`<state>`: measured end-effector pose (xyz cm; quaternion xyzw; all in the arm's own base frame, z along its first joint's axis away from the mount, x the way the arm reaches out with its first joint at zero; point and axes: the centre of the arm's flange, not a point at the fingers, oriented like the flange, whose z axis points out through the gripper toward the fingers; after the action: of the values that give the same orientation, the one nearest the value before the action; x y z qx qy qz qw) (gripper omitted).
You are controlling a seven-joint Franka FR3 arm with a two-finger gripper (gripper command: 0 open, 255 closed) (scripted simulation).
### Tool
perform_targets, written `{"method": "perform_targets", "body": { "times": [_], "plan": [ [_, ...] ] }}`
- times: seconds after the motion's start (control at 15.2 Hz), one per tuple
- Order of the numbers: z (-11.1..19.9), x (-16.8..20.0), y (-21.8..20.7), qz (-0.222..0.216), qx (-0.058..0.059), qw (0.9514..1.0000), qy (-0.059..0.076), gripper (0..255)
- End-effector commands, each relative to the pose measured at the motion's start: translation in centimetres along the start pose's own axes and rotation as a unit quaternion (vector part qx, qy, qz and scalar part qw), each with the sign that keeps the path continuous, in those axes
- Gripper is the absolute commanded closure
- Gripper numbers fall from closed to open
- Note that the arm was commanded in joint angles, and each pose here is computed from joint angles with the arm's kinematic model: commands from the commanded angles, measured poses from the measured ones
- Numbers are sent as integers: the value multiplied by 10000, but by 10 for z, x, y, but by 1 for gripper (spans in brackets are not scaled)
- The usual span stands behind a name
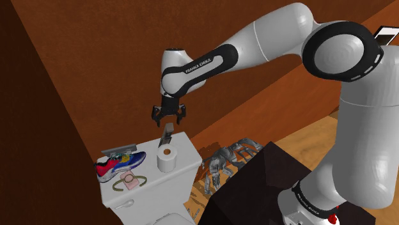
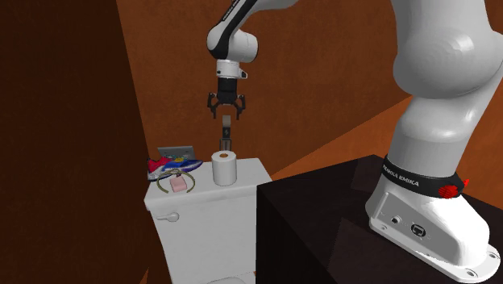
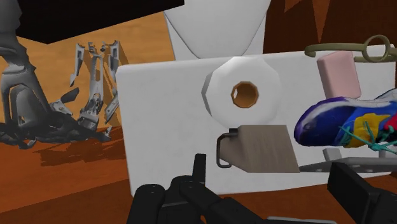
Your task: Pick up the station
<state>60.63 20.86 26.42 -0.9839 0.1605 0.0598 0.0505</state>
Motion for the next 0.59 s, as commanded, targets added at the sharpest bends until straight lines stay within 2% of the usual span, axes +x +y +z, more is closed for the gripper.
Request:
{"method": "perform_targets", "body": {
  "times": [0.0, 0.33, 0.4, 0.53],
  "plan": [
    [11, 2, 0, 6, 3, 10000, 0, 0],
    [30, 5, 1, 6, 3, 10000, 0, 0],
    [30, 5, 1, 6, 3, 10000, 0, 255],
    [30, 5, 1, 6, 3, 10000, 0, 255]
  ]
}}
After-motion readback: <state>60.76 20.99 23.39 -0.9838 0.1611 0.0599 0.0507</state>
